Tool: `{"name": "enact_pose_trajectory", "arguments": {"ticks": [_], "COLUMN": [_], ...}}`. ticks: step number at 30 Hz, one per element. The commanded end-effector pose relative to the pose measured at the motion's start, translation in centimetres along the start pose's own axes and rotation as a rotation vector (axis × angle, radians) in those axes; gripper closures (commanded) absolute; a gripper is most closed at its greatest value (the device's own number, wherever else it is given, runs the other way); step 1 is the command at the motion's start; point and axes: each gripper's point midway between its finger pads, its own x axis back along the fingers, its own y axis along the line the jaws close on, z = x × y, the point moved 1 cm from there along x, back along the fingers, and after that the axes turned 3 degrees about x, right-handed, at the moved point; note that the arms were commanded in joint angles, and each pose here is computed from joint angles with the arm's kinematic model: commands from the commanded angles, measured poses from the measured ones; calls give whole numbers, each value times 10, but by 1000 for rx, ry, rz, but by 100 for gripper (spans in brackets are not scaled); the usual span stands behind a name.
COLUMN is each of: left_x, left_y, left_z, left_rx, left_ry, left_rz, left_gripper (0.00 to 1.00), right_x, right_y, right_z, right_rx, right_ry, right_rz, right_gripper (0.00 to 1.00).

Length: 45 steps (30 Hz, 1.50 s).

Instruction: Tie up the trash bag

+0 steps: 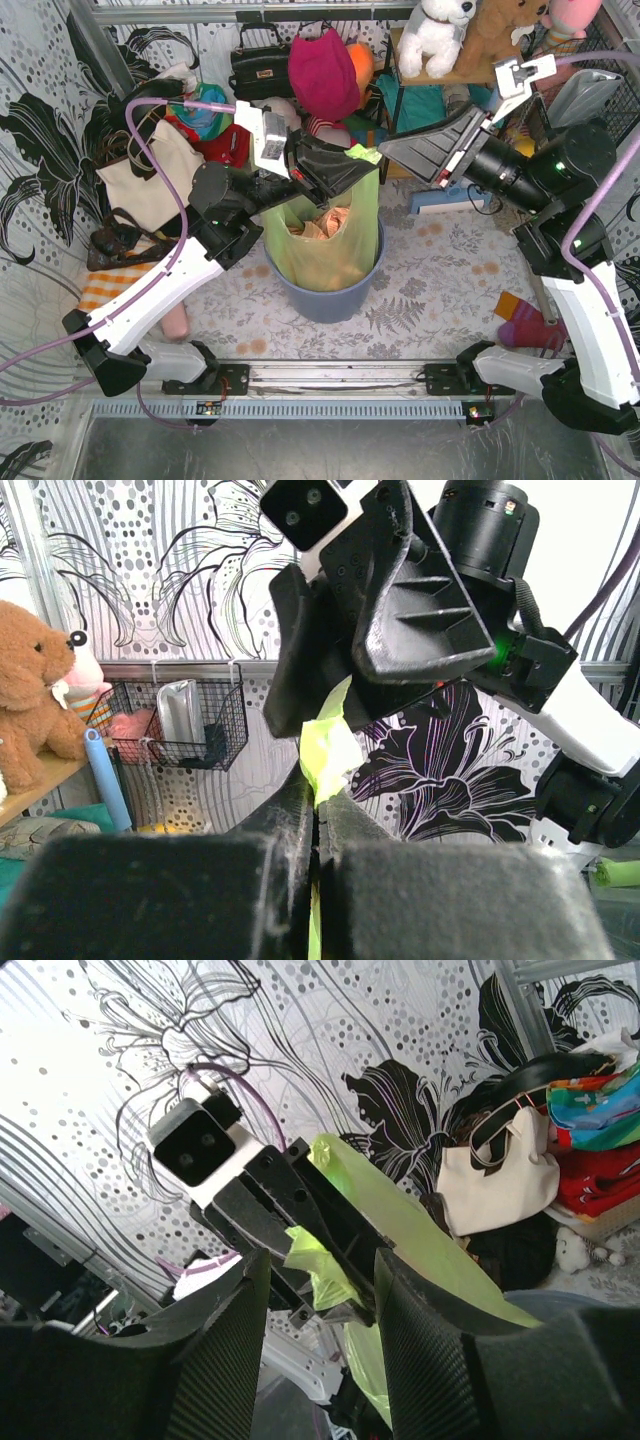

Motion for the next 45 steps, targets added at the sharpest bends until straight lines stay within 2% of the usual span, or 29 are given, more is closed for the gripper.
{"name": "enact_pose_trajectory", "arguments": {"ticks": [1, 3, 7, 9, 12, 14, 18, 27, 31, 36, 39, 45], "left_x": [0, -1, -2, -3, -3, -3, -2, 0, -1, -6, -9, -11], "left_y": [-15, -16, -16, -16, -15, -15, -14, -2, 1, 3, 6, 13], "left_z": [-26, -26, -25, -25, -25, -25, -18, 9, 14, -6, -22, -39], "left_rx": [-19, -13, -2, 0, 3, 5, 8, 69, 77, 59, 38, -14], "left_ry": [-52, -51, -47, -44, -44, -45, -31, 28, 50, 4, -34, -70], "left_rz": [43, 48, 52, 51, 49, 47, 51, 2, -4, -30, -63, -107], "left_gripper": [95, 95, 95, 95, 95, 92, 68, 56, 41, 24, 20, 18], "right_x": [-3, -6, -10, -10, -9, -7, -4, -9, -8, -9, -9, -10], "right_y": [13, 13, 10, 11, 10, 10, 14, 24, 26, 24, 23, 20], "right_z": [-2, -2, -2, -3, -4, -7, -17, -30, -30, -28, -26, -25], "right_rx": [96, 114, 129, 137, 147, 153, 164, 165, 165, 162, 157, 145], "right_ry": [24, 35, 50, 46, 37, 20, -25, -64, -68, -62, -60, -58], "right_rz": [-84, -94, -95, -95, -87, -74, -64, -101, -106, -105, -106, -100], "right_gripper": [53, 55, 68, 78, 100, 100, 100, 100, 100, 100, 100, 100]}}
